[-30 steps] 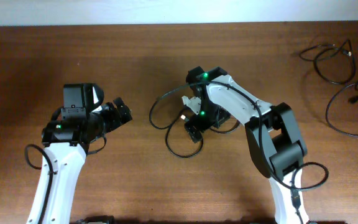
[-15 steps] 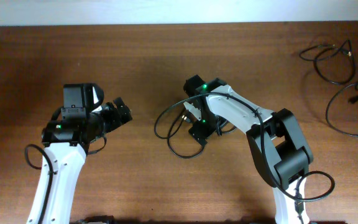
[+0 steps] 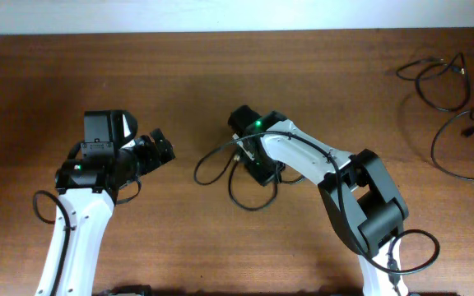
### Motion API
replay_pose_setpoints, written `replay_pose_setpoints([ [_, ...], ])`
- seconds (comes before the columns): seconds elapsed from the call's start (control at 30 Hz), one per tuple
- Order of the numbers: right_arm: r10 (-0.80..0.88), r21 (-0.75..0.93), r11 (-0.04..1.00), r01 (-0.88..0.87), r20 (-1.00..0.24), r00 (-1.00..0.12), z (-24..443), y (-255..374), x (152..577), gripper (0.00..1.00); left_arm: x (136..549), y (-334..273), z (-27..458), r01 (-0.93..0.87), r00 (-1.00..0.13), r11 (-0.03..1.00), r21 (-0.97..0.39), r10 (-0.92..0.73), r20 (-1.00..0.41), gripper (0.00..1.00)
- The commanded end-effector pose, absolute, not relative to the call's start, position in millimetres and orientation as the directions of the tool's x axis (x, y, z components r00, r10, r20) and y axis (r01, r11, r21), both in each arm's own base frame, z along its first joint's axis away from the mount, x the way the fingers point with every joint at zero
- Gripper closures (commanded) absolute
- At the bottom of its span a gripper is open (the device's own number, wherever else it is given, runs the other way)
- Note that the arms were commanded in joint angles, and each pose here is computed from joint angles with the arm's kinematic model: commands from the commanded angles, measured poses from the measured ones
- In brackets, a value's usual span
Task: Untangle cables
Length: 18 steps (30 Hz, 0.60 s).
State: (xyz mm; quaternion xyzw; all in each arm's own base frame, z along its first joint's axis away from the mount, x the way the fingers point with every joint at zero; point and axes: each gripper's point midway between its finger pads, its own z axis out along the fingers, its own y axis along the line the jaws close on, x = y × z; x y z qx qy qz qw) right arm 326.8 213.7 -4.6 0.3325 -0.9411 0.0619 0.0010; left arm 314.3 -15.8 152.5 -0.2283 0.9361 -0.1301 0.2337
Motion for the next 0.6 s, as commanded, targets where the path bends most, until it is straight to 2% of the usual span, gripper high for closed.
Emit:
replay_pose_setpoints([
  [0.0,-0.508,-0.237,0.81,-0.537,0.176,-0.843,-54,173,315,0.96,315,-17,154,-0.35,-0.794,0.869,-0.349,-0.473,-0.383,0.01],
  [0.13,-0.267,-0.286,0.91,-0.3,0.15,-0.952,-53,138,326,0.96,315,-17,154,-0.35,-0.794,0.869,-0.349,-0.473,-0.383,0.01],
  [0.2,-0.087,-0.303,0.945,-0.127,0.144,-0.986,-51,108,331,0.96,315,-17,154,-0.35,-0.794,0.869,-0.349,-0.473,-0.383,0.01],
  [0.37,0.131,-0.246,0.966,0.079,0.202,-0.971,-52,56,332,0.96,315,-17,154,-0.35,-0.794,0.869,-0.349,-0.473,-0.383,0.01],
  [0.57,0.324,-0.226,0.934,0.277,0.21,-0.922,-52,-8,336,0.96,315,-17,154,-0.35,-0.794,0.869,-0.349,-0.473,-0.383,0.01],
])
